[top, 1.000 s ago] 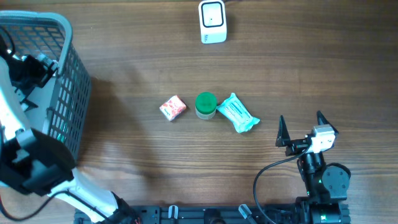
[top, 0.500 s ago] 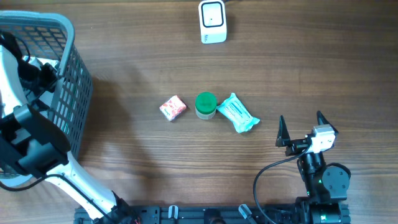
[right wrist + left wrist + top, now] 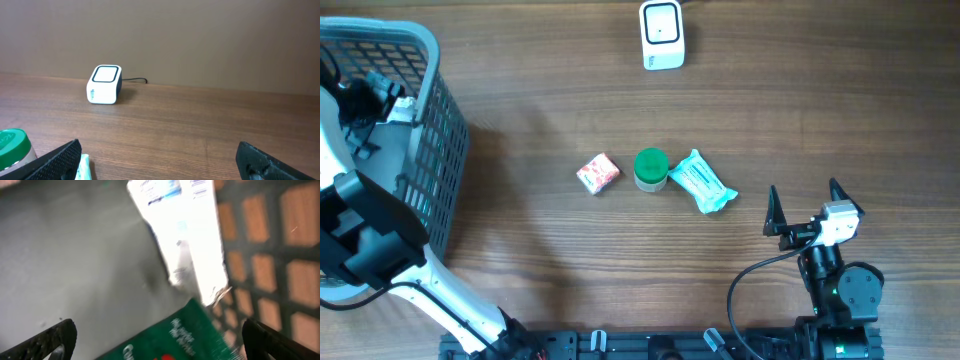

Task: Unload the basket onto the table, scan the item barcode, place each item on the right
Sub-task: 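Reach into the basket and grasp the white Hansaplast box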

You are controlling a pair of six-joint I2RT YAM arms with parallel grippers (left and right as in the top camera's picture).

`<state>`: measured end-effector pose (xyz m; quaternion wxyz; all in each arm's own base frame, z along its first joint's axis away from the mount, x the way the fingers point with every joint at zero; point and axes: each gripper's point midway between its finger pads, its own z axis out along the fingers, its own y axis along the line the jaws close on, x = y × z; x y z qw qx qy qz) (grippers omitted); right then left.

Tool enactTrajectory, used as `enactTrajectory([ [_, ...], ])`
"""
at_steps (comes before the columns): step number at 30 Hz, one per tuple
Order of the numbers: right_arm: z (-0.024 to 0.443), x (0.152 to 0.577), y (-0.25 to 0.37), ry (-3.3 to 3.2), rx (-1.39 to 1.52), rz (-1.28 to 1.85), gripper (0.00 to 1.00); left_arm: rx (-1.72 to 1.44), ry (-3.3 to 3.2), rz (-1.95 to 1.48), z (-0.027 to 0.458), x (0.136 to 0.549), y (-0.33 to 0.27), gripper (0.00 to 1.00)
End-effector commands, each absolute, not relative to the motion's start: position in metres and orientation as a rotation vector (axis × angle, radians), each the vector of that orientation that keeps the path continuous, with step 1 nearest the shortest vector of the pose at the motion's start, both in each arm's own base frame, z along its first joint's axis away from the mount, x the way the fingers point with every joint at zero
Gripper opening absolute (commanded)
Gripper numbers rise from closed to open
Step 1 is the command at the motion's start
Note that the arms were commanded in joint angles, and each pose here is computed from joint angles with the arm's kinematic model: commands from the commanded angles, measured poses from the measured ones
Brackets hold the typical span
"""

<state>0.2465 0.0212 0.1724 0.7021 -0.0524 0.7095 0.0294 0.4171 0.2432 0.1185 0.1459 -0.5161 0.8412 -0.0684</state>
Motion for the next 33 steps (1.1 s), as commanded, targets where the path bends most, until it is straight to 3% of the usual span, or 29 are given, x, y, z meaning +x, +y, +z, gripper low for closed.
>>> enactTrajectory([
  [1, 0.174, 0.246, 0.025, 1.569, -0.146, 0.065, 1.0, -1.6, 2.325, -0.208, 0.111, 0.426, 0.25, 1.0],
  [10, 0.174, 0.246, 0.025, 1.569, -0.146, 0.065, 1.0, -1.671, 2.31, -0.182, 0.079, 0.431, 0.259, 1.0],
  [15, 0.174, 0.246, 0.025, 1.569, -0.146, 0.066, 1.0, -1.673, 2.314, -0.183, 0.061, 0.438, 0.263, 0.91],
  [17, 0.174, 0.246, 0.025, 1.569, -0.146, 0.065, 1.0, -1.68, 2.321, -0.181, 0.055, 0.437, 0.263, 0.82],
  [23, 0.174, 0.246, 0.025, 1.569, -0.147, 0.065, 1.0, -1.698, 2.343, -0.181, 0.039, 0.437, 0.263, 0.69],
  [26, 0.174, 0.246, 0.025, 1.569, -0.146, 0.066, 1.0, -1.72, 2.369, -0.18, 0.024, 0.434, 0.261, 0.45],
  [27, 0.174, 0.246, 0.025, 1.569, -0.146, 0.065, 1.0, -1.732, 2.381, -0.18, 0.019, 0.431, 0.259, 0.45],
  [28, 0.174, 0.246, 0.025, 1.569, -0.146, 0.066, 1.0, -1.746, 2.398, -0.179, 0.018, 0.427, 0.256, 0.57],
  [29, 0.174, 0.246, 0.025, 1.569, -0.146, 0.065, 1.0, -1.765, 2.419, -0.178, 0.017, 0.421, 0.253, 0.86],
  [30, 0.174, 0.246, 0.025, 1.569, -0.146, 0.065, 0.99, -1.775, 2.431, -0.178, 0.017, 0.418, 0.251, 1.0],
  [33, 0.174, 0.246, 0.025, 1.569, -0.146, 0.066, 1.0, -1.797, 2.452, -0.177, 0.016, 0.412, 0.247, 1.0],
])
